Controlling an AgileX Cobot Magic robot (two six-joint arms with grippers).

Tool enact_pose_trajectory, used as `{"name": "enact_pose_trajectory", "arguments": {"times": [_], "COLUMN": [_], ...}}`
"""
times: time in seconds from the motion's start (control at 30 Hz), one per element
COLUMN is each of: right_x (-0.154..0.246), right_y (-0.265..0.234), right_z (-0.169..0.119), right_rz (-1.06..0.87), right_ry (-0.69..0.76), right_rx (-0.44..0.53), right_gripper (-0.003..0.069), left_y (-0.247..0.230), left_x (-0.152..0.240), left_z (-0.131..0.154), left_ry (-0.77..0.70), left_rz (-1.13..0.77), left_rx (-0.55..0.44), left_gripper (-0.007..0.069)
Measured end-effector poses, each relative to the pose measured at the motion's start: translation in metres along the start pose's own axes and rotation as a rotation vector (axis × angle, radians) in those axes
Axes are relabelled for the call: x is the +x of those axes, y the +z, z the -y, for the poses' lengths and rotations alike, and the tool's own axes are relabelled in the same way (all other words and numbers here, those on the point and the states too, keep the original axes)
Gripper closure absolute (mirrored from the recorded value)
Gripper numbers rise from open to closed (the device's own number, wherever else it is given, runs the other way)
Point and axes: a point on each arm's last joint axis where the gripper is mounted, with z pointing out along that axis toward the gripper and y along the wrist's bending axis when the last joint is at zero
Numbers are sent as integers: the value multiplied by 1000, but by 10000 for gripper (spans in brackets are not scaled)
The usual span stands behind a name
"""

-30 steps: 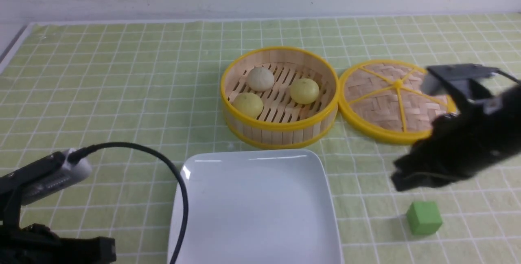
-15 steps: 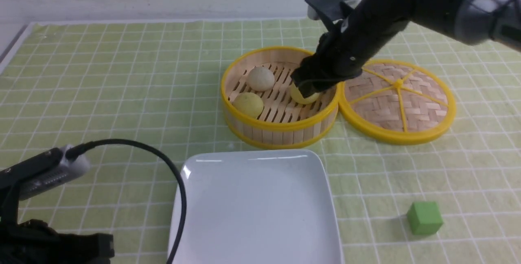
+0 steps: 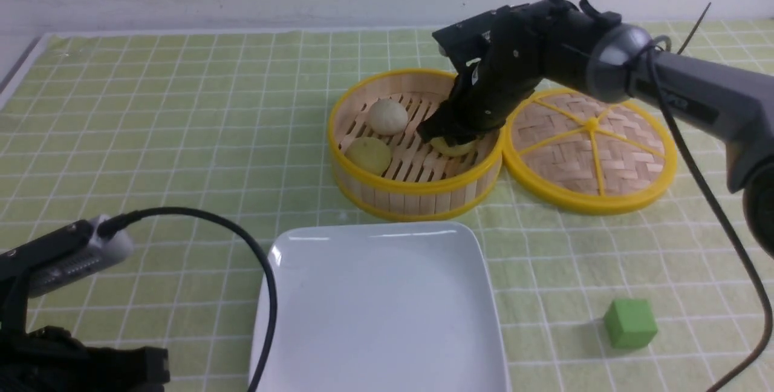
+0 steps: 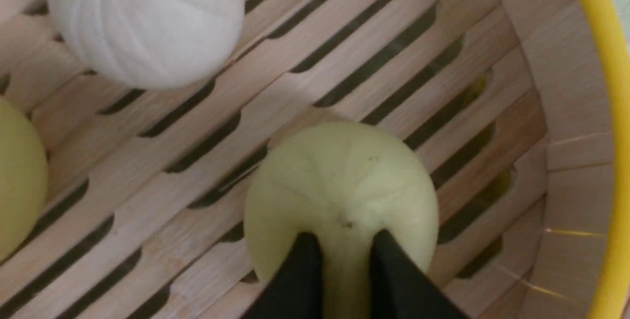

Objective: Put the steamed buns into the plate on the green tablecloth.
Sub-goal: 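Reach toward a bun in the bamboo steamer with the right gripper, then move the steamed bun from the bamboo steamer onto the white plate with the right gripper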

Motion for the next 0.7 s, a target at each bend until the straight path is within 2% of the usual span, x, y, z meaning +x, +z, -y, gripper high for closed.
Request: {"name": "enact_pose_trajectory", "arguments": {"times": [0.07, 0.2, 0.23, 0.27, 0.33, 0.37, 0.4, 0.43, 0.5, 0.6, 0.7], "right_x": [-3, -10, -12, -12, -3, -1, 15, 17, 51, 86, 111], "right_y": [-17, -70, -107, -112, -164, -166, -178, -178, -156, -116, -84], "right_z": [0, -3, -7, -9, -22, -23, -40, -42, -71, -97, -109], "right_rz": [-16, -50, -56, -58, -98, -103, -156, -163, -265, -310, -329], "right_ry": [2, 18, 28, 30, 35, 33, 22, 19, -14, -24, -10], "right_rx": [0, -23, -50, -58, -126, -127, -183, -184, -233, -239, -223], "right_gripper": [645, 648, 648, 648, 648, 648, 647, 647, 642, 630, 599], "left_y": [0, 0, 0, 0, 0, 0, 0, 0, 0, 0, 0], "left_x": [2, 3, 4, 4, 4, 4, 4, 4, 4, 4, 3], "left_z": [0, 0, 0, 0, 0, 0, 0, 0, 0, 0, 0], "left_ry": [-15, -40, -46, -47, -49, -49, -50, -50, -50, -49, -49], "left_rz": [-16, -36, -39, -39, -39, -39, -39, -39, -40, -40, -37], "left_rx": [-1, -2, -2, -2, -2, -2, -2, -2, -2, -3, -3], "left_gripper": [570, 565, 559, 558, 552, 552, 552, 551, 547, 538, 533]}}
